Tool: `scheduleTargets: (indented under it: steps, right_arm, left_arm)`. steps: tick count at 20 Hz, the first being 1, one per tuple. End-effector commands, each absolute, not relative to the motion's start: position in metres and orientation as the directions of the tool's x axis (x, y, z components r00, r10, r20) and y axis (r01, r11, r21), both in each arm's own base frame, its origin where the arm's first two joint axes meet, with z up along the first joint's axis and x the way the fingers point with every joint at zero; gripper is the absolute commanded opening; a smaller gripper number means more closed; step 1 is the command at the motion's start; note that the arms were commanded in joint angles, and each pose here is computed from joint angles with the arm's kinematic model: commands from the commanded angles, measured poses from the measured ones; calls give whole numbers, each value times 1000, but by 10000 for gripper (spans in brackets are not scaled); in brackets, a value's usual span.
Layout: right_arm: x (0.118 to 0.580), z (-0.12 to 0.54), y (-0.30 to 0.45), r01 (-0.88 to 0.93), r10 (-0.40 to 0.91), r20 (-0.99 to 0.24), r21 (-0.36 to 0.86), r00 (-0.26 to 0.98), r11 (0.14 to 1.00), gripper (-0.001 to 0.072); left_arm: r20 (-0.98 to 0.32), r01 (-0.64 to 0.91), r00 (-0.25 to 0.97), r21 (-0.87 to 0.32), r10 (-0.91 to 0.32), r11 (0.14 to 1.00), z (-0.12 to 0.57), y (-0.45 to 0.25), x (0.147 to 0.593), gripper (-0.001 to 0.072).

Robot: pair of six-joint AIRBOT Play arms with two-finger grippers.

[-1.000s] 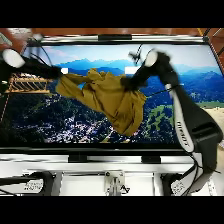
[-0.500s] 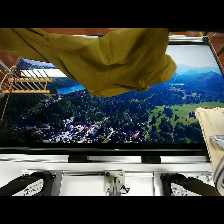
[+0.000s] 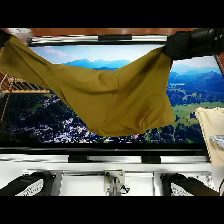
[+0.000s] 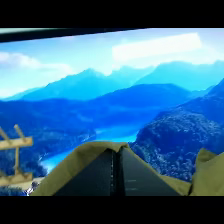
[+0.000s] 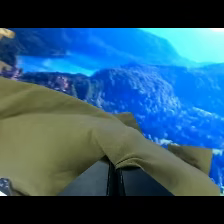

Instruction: Fold the shirts.

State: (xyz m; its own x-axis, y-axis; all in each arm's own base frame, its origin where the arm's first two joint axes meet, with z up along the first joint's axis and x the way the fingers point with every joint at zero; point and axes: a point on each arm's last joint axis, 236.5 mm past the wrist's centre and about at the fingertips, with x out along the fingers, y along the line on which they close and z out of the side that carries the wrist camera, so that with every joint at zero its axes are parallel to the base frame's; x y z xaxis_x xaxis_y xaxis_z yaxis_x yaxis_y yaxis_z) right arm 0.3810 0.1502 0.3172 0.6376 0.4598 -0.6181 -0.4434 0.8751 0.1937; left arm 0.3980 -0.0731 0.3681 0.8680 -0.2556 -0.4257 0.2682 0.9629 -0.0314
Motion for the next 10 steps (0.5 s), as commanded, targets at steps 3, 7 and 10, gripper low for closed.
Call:
scheduleTargets:
  steps: [3, 7, 10]
  right_arm:
    - [332, 397, 171, -569, 595, -412, 201, 690, 798, 55]
    - [271, 436, 161, -558, 605, -337, 233, 722, 796, 55]
    - [247, 388, 158, -496, 589, -529, 323, 611, 806, 55]
  left_arm:
    - [-149, 374, 917, -1, -370, 927, 466, -101, 337, 46]
    - [-57, 377, 925, 45, -375, 925, 503, -93, 256, 46]
    - [-187, 379, 909, 3, -372, 925, 472, -90, 235, 46]
